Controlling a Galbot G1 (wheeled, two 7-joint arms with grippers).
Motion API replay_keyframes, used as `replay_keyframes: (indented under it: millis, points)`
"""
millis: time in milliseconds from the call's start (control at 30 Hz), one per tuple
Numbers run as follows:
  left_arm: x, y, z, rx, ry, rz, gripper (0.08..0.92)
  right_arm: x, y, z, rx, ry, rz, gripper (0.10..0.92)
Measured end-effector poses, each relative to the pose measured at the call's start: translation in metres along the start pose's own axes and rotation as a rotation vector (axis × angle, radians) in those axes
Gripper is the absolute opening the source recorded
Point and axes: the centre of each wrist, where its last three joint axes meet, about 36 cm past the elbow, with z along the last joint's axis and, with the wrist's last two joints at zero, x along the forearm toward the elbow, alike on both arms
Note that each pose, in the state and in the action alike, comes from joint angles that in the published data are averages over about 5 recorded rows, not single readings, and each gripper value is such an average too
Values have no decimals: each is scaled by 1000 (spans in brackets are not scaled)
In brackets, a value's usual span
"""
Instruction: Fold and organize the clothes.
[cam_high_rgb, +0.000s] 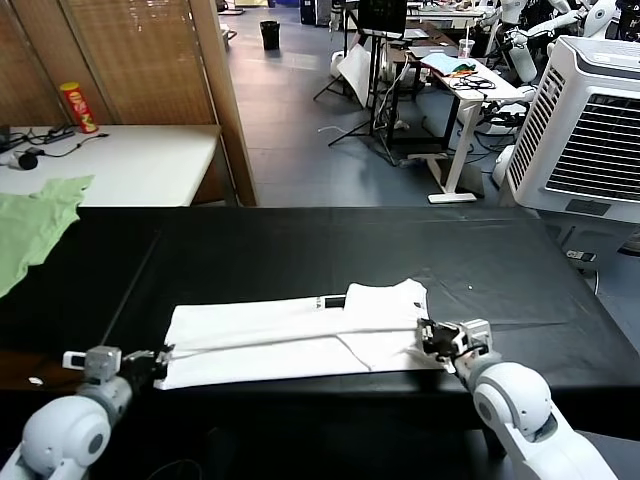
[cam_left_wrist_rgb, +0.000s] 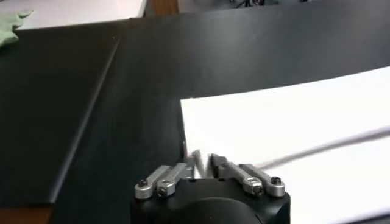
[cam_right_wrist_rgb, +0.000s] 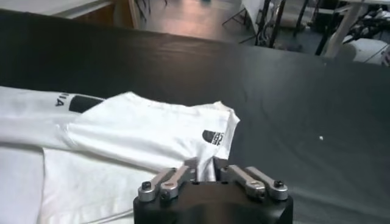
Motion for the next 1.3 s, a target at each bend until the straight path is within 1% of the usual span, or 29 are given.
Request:
replay_keyframes:
  millis: [67,100,167,200,333,467,633,833,933,1067,1167,1200,1233,1300]
  points:
    - [3,-2,-5,5,-19,6,628,-3,-4,-4,-14,-30,25,679]
    - [3,-3,-7,11,-28,8,676,-6,-6,-6,-21,-45,40,720]
    - [-1,-4,-10,30,-49,9,752,-15,-8,-9,-33,-71,67,775]
    - [-5,-3,-11,46,-59,9,775,-21,-8,-11,-39,-79,79,787]
    - [-29,1,-18,119,-89,8,796,-50,-7,-16,-73,-86,102,797]
    - [-55,8,-26,167,-100,-3,798,-78,-4,-20,-109,-68,102,798]
    - [-79,21,-28,208,-91,-20,798,-105,5,-19,-136,-30,81,793]
    - [-91,29,-25,245,-63,-17,793,-118,17,-15,-141,-2,64,696]
    - [-93,30,-24,253,-48,-13,735,-120,19,-14,-143,4,65,669]
    - [-93,30,-22,268,-32,2,557,-121,20,-11,-144,8,65,652]
    - [-93,29,-21,272,-26,7,459,-122,22,-9,-138,7,66,628]
    - [-93,29,-20,272,-25,7,439,-122,24,-8,-135,6,68,604]
    - [-93,29,-20,272,-25,6,411,-122,25,-6,-131,3,72,563]
    - [-93,28,-19,271,-24,4,327,-122,28,-4,-125,-3,83,477]
